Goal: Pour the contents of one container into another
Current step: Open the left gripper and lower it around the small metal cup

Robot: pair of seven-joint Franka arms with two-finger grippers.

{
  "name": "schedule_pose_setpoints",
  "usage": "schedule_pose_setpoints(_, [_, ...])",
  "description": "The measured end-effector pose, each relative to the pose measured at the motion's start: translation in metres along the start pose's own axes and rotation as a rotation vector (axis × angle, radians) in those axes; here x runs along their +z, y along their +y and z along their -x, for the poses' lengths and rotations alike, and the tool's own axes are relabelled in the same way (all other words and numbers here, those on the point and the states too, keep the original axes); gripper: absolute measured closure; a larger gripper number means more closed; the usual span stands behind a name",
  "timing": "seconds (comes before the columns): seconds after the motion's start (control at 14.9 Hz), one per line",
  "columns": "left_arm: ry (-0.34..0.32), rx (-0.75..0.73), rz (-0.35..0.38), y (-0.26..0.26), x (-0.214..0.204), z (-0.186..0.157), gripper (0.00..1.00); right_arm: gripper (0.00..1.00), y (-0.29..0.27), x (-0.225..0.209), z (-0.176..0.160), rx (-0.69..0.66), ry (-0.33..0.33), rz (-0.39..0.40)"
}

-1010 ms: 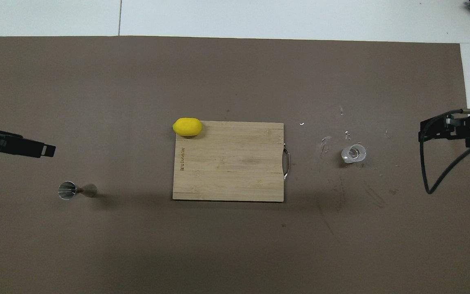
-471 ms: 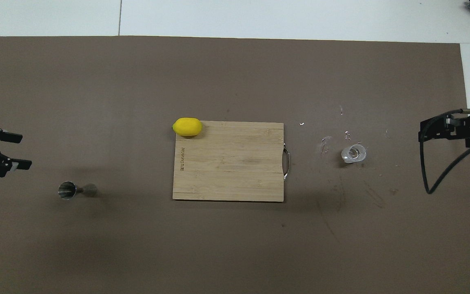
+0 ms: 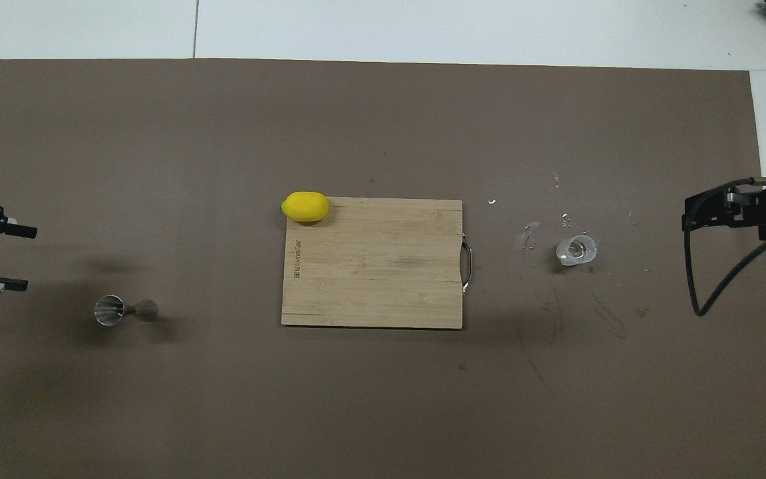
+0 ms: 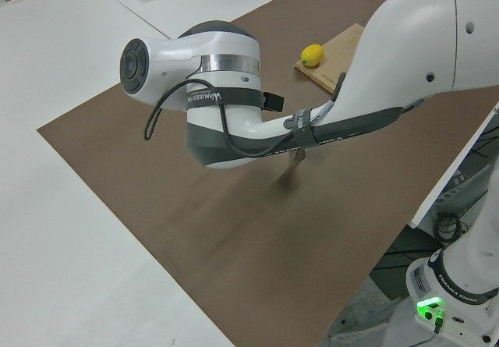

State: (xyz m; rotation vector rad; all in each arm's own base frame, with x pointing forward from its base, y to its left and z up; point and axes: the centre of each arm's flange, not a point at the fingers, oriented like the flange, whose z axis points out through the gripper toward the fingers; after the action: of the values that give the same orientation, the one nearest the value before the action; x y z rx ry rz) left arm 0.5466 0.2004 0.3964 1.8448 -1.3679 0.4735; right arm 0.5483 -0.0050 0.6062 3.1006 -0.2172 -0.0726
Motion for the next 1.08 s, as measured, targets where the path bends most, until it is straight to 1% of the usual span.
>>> schedule_pose_setpoints(0.13, [0.048, 0.104, 0.044, -0.001, 0.01, 0.023, 0.0, 0.0, 0.0, 0.0, 0.0, 0.0, 0.0, 0.0])
schedule_pose_setpoints(0.4, [0.184, 0.268, 0.1, 0.01, 0.035, 0.058, 0.0, 0.0, 0.0, 0.0, 0.0, 0.0, 0.0, 0.0])
schedule_pose_setpoints(0.67, [0.304, 0.276, 0.117, 0.009, 0.05, 0.106, 0.0, 0.0, 0.0, 0.0, 0.0, 0.0, 0.0, 0.0])
schedule_pose_setpoints(0.74, [0.34, 0.279, 0.117, 0.009, 0.054, 0.12, 0.0, 0.0, 0.0, 0.0, 0.0, 0.0, 0.0, 0.0])
schedule_pose_setpoints(0.88, [0.432, 0.281, 0.098, 0.012, 0.069, 0.142, 0.0, 0.0, 0.0, 0.0, 0.0, 0.0, 0.0, 0.0])
schedule_pose_setpoints(0.94, [0.475, 0.278, 0.086, 0.014, 0.077, 0.145, 0.0, 0.0, 0.0, 0.0, 0.0, 0.0, 0.0, 0.0])
schedule_pose_setpoints(1.08, [0.52, 0.273, 0.089, 0.016, 0.09, 0.143, 0.0, 0.0, 0.0, 0.0, 0.0, 0.0, 0.0, 0.0])
